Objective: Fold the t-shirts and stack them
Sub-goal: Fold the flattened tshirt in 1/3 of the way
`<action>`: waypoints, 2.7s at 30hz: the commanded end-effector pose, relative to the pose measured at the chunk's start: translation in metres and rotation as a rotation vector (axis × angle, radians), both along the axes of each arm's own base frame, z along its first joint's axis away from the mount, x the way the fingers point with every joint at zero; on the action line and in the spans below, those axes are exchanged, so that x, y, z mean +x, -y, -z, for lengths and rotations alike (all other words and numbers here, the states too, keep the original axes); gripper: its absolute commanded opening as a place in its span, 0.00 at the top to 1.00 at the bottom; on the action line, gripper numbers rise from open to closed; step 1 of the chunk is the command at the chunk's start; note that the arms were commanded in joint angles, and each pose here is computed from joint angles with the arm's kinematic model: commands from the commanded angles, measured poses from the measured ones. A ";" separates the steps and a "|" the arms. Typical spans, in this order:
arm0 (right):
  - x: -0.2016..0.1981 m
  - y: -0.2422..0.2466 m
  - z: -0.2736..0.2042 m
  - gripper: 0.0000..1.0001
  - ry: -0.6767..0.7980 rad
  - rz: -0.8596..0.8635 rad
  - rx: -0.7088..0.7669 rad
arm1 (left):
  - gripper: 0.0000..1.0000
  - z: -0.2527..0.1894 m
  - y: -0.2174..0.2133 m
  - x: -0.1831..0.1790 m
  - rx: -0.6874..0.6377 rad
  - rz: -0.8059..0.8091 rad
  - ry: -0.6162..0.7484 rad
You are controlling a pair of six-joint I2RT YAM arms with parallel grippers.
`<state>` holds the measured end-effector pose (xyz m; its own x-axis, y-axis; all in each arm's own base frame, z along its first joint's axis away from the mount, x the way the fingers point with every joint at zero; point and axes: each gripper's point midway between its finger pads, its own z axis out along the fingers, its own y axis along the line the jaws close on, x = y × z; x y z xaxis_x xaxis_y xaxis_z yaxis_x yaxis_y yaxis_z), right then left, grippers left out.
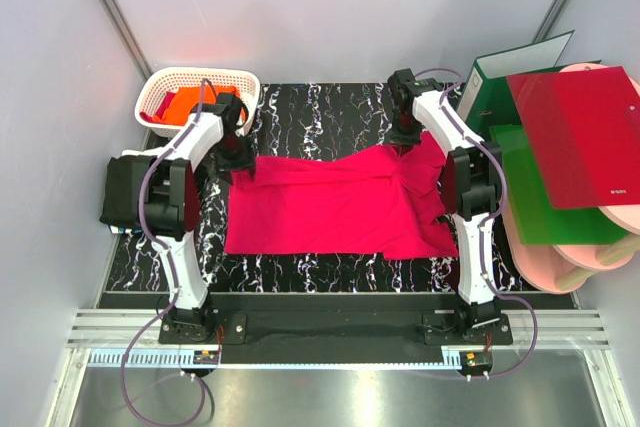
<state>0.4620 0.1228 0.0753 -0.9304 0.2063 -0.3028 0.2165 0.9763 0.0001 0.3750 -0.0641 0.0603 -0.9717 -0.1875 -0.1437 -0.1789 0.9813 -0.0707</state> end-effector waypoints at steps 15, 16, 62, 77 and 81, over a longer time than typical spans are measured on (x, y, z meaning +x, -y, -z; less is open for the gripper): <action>-0.002 -0.007 -0.018 0.87 0.048 -0.018 0.031 | 0.28 0.007 0.000 0.033 -0.001 0.006 0.045; -0.002 -0.007 -0.018 0.87 0.048 -0.018 0.031 | 0.38 0.008 0.000 0.034 0.000 0.005 0.047; -0.006 -0.021 0.004 0.85 -0.030 -0.060 0.084 | 1.00 -0.024 -0.008 0.018 0.095 0.027 0.005; -0.012 -0.021 0.011 0.84 -0.058 -0.054 0.091 | 1.00 -0.010 0.001 -0.039 0.076 0.078 -0.096; -0.013 -0.022 0.015 0.84 -0.067 -0.060 0.093 | 1.00 -0.016 0.005 -0.070 0.076 0.114 -0.144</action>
<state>0.4522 0.1359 0.0638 -0.9500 0.1933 -0.2452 0.1842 0.9811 0.0598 0.3217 -0.0611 0.0442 -0.9937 -0.1082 0.0302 -0.1062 0.9924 0.0616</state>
